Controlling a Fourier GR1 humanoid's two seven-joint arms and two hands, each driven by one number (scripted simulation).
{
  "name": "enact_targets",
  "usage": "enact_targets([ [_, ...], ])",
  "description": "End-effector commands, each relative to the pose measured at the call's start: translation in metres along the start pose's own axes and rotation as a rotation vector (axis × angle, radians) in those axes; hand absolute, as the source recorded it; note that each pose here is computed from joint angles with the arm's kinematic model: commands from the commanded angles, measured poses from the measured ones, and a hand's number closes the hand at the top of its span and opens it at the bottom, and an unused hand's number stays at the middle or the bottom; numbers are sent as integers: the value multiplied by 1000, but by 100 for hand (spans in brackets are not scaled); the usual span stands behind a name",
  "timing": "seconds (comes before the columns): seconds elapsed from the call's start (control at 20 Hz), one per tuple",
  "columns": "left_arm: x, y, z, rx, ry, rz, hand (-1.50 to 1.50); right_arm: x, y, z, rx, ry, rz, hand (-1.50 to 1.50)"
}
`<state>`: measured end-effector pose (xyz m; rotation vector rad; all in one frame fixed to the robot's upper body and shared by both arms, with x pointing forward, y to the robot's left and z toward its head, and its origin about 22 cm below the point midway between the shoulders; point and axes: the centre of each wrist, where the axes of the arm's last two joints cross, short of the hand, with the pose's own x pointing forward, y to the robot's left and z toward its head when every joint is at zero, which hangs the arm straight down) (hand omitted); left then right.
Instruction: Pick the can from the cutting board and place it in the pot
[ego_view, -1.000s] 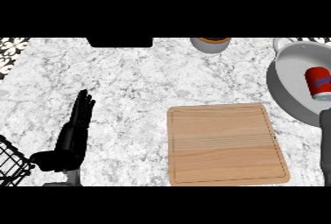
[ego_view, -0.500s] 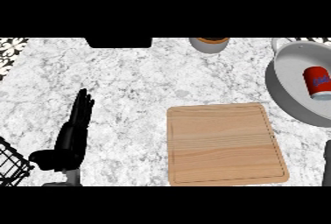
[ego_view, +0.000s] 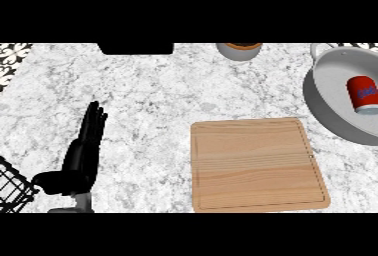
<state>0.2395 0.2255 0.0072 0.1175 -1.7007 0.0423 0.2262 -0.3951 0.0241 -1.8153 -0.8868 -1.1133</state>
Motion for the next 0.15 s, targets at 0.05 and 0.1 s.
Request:
enact_targets([
  [0.05, -8, 10, -9, 0, -3, -3, 0, -14, -46, -16, -78, 38, -55, -150],
  [0.1, -14, 13, 12, -1, -4, -12, 0, -12, -30, -5, -104, 44, -44, -150],
])
